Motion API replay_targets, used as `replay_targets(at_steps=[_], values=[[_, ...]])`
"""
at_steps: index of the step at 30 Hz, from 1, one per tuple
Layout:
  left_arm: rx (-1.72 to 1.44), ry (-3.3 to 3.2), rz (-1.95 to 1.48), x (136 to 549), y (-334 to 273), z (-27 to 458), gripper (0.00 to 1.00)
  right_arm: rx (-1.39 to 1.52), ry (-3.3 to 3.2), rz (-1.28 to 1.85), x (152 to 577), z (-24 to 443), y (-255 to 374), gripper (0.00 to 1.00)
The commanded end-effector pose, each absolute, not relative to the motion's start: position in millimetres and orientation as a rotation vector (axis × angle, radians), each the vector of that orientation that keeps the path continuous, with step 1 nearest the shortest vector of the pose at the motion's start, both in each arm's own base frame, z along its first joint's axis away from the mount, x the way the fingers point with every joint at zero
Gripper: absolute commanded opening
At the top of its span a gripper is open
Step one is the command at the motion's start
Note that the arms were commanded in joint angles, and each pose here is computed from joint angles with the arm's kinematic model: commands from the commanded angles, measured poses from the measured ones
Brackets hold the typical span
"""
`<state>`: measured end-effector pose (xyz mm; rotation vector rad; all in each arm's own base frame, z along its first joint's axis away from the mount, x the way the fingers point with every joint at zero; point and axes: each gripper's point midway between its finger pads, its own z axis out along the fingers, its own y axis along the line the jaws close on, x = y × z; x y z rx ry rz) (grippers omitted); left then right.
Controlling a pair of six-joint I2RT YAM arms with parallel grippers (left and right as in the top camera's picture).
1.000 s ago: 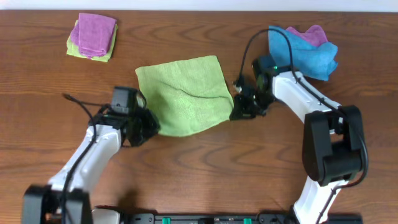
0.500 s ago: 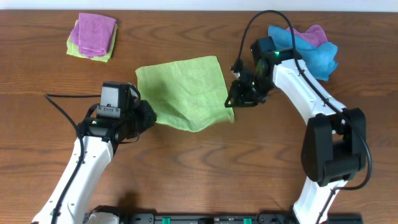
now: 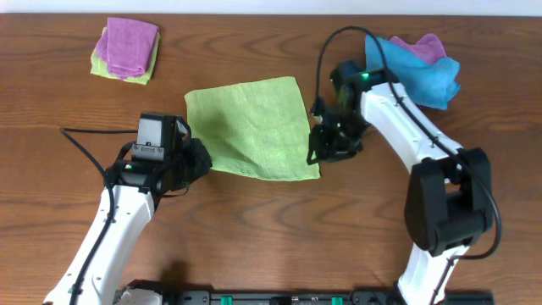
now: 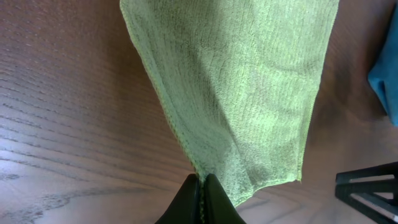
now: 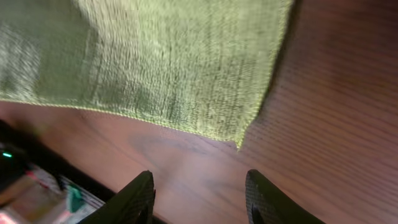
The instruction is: Fold the cloth
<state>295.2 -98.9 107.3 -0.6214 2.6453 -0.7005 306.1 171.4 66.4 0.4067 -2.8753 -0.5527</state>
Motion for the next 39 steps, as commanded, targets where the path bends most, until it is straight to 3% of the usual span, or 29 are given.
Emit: replay_targets(at_steps=[1, 5, 11, 17, 39], values=[[-0.598, 2.624, -0.672, 298.6, -95.0, 113.2, 0.06, 0.518, -2.882, -0.45, 301.5, 62.0, 167.6, 0.48], [-0.593, 2.624, -0.671, 298.5, -95.1, 113.3, 0.06, 0.376, -2.863, -0.549, 304.4, 60.0, 145.2, 0.46], [-0.594, 2.624, -0.668, 298.6, -94.7, 113.1, 0.06, 0.211, -2.725, -0.829, 275.5, 38.0, 139.4, 0.43], [-0.594, 2.624, -0.669, 298.5, -94.7, 113.0, 0.06, 0.189, -2.683, -0.966, 266.6, 29.9, 151.8, 0.43], [-0.593, 2.626, -0.673, 298.2, -95.4, 113.1, 0.06, 0.146, -2.788, -0.917, 289.7, 7.0, 164.7, 0.41]])
